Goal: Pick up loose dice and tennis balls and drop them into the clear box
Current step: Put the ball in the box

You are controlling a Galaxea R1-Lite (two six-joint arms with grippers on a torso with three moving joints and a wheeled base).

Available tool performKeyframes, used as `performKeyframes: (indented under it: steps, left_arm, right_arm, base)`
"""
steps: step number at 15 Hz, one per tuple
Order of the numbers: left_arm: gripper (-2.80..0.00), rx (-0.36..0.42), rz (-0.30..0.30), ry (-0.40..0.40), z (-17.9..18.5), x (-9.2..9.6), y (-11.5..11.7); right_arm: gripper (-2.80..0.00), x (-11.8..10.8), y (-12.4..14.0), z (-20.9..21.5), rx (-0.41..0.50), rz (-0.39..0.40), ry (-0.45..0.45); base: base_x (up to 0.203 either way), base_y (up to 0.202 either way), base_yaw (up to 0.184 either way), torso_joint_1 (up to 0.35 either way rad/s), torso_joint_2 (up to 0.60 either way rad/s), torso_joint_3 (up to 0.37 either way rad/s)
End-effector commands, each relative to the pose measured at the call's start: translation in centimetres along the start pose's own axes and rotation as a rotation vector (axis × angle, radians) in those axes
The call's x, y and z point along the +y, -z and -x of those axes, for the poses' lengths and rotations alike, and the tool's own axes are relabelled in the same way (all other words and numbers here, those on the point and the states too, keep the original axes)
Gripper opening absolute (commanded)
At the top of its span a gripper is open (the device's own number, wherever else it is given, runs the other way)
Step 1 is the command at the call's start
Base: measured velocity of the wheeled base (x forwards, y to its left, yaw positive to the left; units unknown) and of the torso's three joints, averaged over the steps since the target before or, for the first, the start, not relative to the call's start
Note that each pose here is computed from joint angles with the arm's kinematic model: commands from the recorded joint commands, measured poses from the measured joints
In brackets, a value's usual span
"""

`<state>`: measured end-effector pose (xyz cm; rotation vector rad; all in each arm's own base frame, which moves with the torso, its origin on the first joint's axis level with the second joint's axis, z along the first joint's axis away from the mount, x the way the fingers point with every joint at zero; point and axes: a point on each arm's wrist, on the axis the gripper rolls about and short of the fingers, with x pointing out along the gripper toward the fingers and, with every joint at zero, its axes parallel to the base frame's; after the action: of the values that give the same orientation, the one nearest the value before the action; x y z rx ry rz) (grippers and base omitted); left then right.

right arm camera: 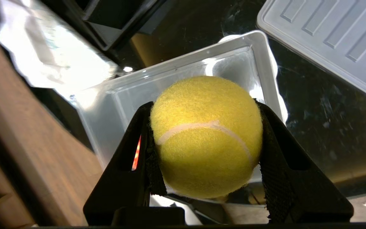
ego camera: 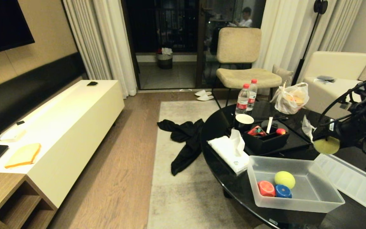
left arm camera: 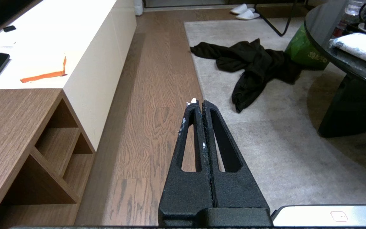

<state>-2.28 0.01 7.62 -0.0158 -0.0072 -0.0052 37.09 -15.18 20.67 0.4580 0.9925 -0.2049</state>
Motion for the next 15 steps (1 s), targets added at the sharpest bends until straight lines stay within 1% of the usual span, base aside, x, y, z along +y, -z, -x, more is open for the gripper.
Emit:
performKeyframes:
  steps: [1, 3, 6, 11, 15]
  left_arm:
    - [-2.80, 0.003, 0.001, -0.001, 0.0, 0.0, 0.1]
    - [-2.80, 0.003, 0.000, -0.001, 0.0, 0.0, 0.1]
    - [-2.80, 0.003, 0.000, -0.001, 0.0, 0.0, 0.1]
    - [-2.80, 0.003, 0.001, -0.001, 0.0, 0.0, 0.1]
    - [-2.80, 0.003, 0.001, -0.001, 0.0, 0.0, 0.1]
  right_arm:
    - [-2.80, 0.4, 0.2, -3.3, 0.061, 0.009, 0.007]
    - [-2.80, 0.3, 0.4, -5.2, 0.095, 0.009, 0.011]
    - [-2.80, 0.6, 0.7, -6.9, 0.134, 0.016, 0.010]
    - [-2.80, 0.7, 1.4, -8.3, 0.184, 0.018, 0.011]
    - [-2.80, 0.5, 2.8, -8.9, 0.246, 0.009, 0.020]
  base:
    - [0.000, 0.000, 0.000, 0.000, 0.00, 0.000]
    - [0.000, 0.000, 0.000, 0.000, 0.00, 0.000]
    - [0.000, 0.000, 0.000, 0.000, 0.00, 0.000]
    - [0.000, 0.000, 0.000, 0.000, 0.00, 0.000]
    - [0.000, 0.000, 0.000, 0.000, 0.00, 0.000]
